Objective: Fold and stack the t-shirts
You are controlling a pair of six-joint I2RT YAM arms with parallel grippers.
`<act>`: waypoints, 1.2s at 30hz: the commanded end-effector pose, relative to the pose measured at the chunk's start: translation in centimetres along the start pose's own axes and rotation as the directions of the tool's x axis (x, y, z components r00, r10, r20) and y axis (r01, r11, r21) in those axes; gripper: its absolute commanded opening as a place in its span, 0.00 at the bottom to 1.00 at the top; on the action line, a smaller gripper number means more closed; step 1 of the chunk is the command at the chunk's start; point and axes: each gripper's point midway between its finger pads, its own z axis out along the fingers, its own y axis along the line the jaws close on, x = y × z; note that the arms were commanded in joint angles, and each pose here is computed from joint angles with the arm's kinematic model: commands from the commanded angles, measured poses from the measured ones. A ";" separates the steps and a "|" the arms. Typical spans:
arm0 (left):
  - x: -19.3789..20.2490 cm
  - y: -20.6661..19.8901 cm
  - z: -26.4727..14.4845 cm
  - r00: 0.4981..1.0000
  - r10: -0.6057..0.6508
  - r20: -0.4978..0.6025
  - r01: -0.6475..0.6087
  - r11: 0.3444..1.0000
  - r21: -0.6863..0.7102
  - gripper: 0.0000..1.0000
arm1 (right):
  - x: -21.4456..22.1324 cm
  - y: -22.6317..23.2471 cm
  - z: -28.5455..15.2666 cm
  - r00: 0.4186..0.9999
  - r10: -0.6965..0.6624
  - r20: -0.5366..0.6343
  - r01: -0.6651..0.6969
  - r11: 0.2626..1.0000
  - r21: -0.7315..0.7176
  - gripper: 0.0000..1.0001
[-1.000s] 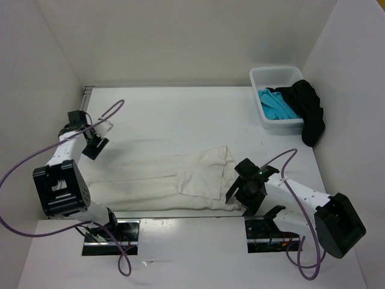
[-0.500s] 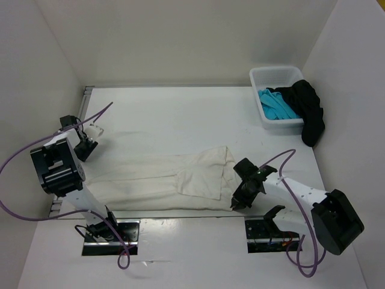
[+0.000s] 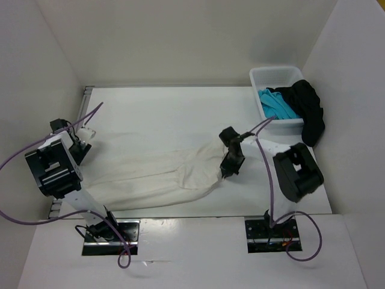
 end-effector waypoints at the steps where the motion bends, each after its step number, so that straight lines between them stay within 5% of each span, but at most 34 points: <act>1: 1.2 -1.0 -1.1 0.999 -0.050 0.002 0.050 0.997 0.057 0.60 | -9.1 4.6 1.2 0.977 -0.071 0.201 0.082 0.995 -0.048 0.00; 8: 1.7 -1.1 -2.9 0.996 -0.082 -0.016 0.083 0.994 0.071 0.64 | -20.4 13.3 2.9 0.917 -0.239 0.318 0.246 0.969 0.020 0.00; 12: 0.7 -2.0 -3.9 0.995 -0.102 -0.004 0.102 0.988 0.119 0.65 | -27.1 21.3 -0.7 0.841 -0.259 0.476 0.317 0.947 -0.045 0.03; 14: -0.6 -3.0 -4.3 0.996 -0.086 0.017 0.083 0.987 0.134 0.68 | -29.4 23.0 -1.9 0.789 -0.301 0.536 0.363 0.932 -0.011 0.33; 15: -1.0 -3.4 -4.7 0.997 -0.071 0.024 0.067 0.988 0.137 0.68 | -28.3 22.1 3.0 0.804 -0.391 0.448 0.405 0.912 0.069 0.54; 16: -1.6 -3.9 -4.7 0.997 -0.074 0.036 0.067 0.986 0.150 0.69 | -30.8 25.4 -3.7 0.729 -0.314 0.608 0.410 0.912 -0.020 0.79; 18: -3.0 -5.1 -5.3 0.996 -0.068 0.052 0.058 0.984 0.170 0.71 | -31.7 26.4 -5.4 0.717 -0.272 0.642 0.416 0.906 -0.081 1.00; 21: -4.7 -6.5 -5.6 0.994 -0.068 0.089 0.047 0.976 0.212 0.73 | -32.7 24.1 -7.0 0.678 -0.305 0.669 0.379 0.925 0.037 1.00; 25: -5.9 -7.6 -6.0 0.990 -0.074 0.118 0.043 0.968 0.248 0.75 | -30.7 22.7 -15.8 0.577 -0.346 0.740 0.357 0.922 0.153 1.00; 28: -6.3 -9.0 -6.4 0.990 -0.066 0.126 0.027 0.957 0.289 0.76 | -26.6 22.4 -20.8 0.562 -0.355 0.747 0.400 0.907 0.130 1.00; 32: -7.1 -9.7 -7.9 0.978 -0.063 0.200 0.006 0.962 0.273 0.76 | -19.4 21.1 -21.7 0.503 -0.454 0.735 0.437 0.868 0.236 1.00; 36: -6.8 -10.5 -8.8 0.962 -0.104 0.251 0.031 0.960 0.278 0.77 | -12.7 20.1 -22.3 0.488 -0.424 0.763 0.537 0.835 0.120 1.00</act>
